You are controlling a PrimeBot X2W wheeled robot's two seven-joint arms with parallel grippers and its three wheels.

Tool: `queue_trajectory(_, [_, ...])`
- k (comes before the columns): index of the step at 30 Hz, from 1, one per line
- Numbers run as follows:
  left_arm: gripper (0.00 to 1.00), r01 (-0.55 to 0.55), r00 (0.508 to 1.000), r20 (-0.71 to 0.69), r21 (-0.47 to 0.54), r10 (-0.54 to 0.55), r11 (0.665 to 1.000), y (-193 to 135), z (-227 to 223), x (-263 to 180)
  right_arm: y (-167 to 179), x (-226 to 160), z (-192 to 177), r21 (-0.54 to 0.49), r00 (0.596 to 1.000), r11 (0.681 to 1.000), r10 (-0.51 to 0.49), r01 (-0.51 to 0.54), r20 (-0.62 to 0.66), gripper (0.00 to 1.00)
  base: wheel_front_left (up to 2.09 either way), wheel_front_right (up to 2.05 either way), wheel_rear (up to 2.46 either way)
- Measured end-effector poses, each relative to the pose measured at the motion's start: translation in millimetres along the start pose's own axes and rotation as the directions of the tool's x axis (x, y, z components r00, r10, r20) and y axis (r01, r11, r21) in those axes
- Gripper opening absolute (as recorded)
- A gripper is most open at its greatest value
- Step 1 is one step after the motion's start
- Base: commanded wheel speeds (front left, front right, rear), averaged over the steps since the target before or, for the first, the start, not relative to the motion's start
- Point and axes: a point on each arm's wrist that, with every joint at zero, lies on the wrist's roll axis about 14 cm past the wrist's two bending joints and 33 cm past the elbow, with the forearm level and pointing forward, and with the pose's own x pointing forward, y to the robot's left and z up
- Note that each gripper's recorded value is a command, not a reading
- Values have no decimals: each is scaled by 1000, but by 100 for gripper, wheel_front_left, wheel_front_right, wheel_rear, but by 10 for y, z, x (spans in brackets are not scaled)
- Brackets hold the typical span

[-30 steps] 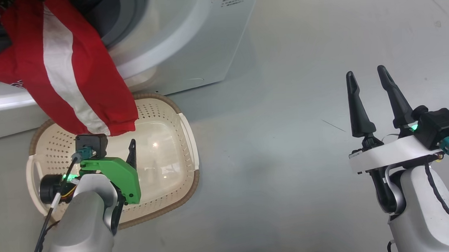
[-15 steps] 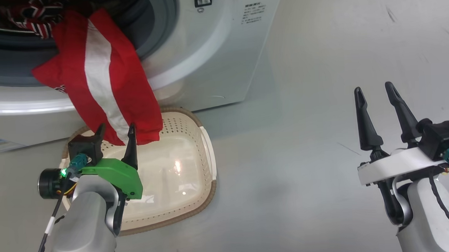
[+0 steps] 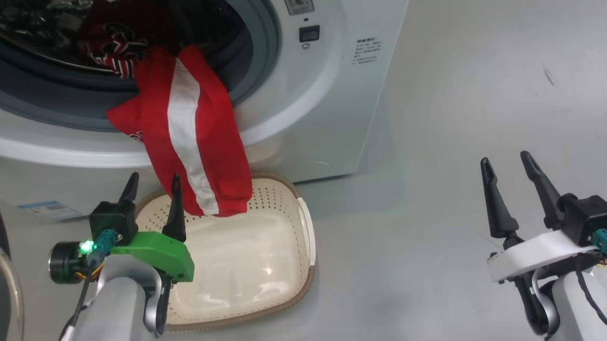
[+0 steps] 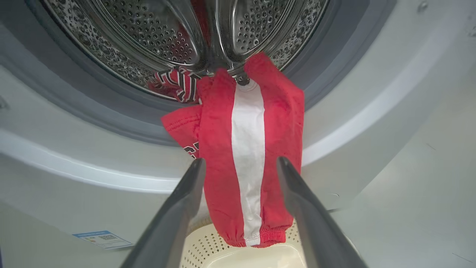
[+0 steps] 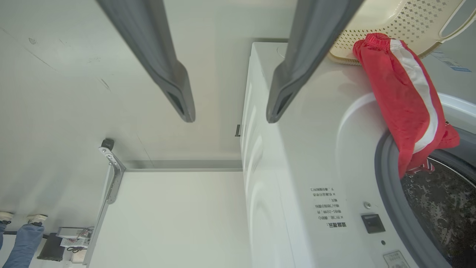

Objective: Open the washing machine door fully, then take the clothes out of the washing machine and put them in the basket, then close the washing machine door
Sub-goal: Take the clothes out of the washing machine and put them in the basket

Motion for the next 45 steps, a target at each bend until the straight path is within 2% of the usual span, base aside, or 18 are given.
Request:
queue_trajectory(5, [100,-32,995,93,24,30,999,72,288,-183,85,-94,32,2,1000,1000,21,-21,5,100,0,0,0])
queue_trajectory(25, [100,-55,984,174,39,48,998,43,411,-810,166,-412,128,2,999,1000,29,-29,33,100,0,0,0])
queue_trajectory(45, [100,-67,975,215,30,59,997,49,510,-982,250,-426,135,4,998,999,52,-52,36,100,0,0,0])
